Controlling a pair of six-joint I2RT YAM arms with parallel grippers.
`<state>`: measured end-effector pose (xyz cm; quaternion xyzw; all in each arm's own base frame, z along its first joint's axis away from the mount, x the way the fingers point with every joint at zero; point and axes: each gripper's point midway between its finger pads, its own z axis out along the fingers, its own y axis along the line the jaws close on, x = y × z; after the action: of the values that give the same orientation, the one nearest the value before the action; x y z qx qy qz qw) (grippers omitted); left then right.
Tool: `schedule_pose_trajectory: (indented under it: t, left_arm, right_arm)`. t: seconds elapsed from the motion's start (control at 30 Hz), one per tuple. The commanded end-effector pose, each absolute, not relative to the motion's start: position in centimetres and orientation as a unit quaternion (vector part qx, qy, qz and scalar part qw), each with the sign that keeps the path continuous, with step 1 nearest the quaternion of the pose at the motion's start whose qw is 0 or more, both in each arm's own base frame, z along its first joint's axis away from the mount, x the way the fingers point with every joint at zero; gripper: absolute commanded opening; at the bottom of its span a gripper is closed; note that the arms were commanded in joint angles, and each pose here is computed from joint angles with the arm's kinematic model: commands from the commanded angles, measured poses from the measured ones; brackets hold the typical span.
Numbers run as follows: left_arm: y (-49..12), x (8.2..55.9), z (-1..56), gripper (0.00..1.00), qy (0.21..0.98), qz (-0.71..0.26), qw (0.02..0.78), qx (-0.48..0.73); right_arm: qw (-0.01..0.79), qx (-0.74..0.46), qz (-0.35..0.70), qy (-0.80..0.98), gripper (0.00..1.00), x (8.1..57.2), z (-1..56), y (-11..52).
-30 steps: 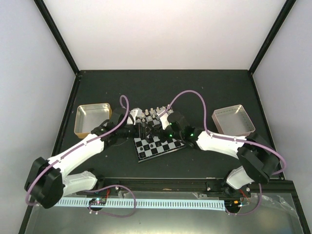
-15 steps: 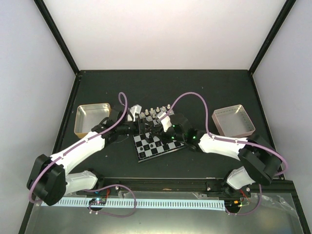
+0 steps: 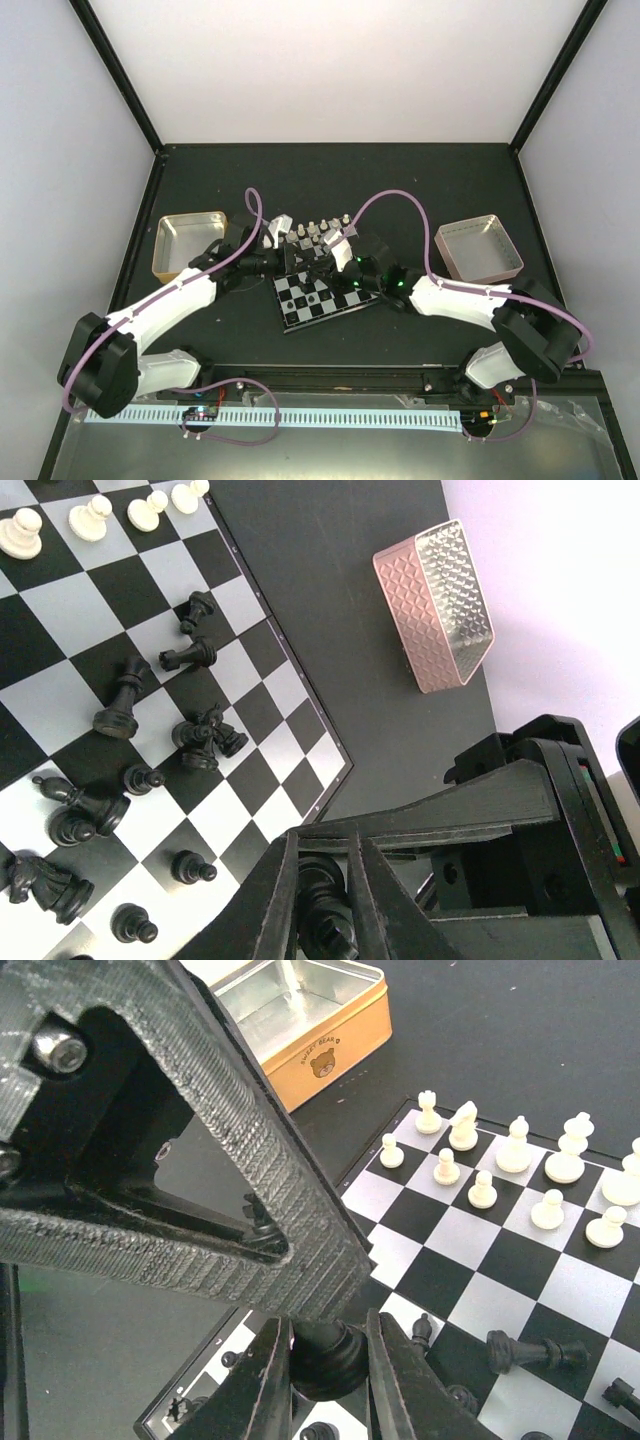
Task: Set up the chess pieces on the board
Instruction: Place the chess piece on the chessboard.
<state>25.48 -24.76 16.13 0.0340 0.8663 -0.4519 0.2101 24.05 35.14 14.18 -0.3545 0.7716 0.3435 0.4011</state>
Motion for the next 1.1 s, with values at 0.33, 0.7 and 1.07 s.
schedule_pose_trajectory:
  t: [0.33,0.7,1.07]
  left_arm:
    - [-22.0,26.3,19.1,0.06,0.869,-0.375,0.315,0.061]
    - [-21.7,25.4,17.9,0.07,0.895,-0.254,0.357,0.088]
    - [-27.6,22.1,15.5,0.09,0.888,-0.218,0.352,0.199]
  right_arm:
    - [0.417,-0.196,0.256,0.85,0.49,27.4,14.4,30.0]
    - [0.426,-0.057,0.145,0.891,0.49,28.0,12.6,22.8]
    - [0.409,0.039,0.115,0.904,0.5,28.4,12.4,19.8]
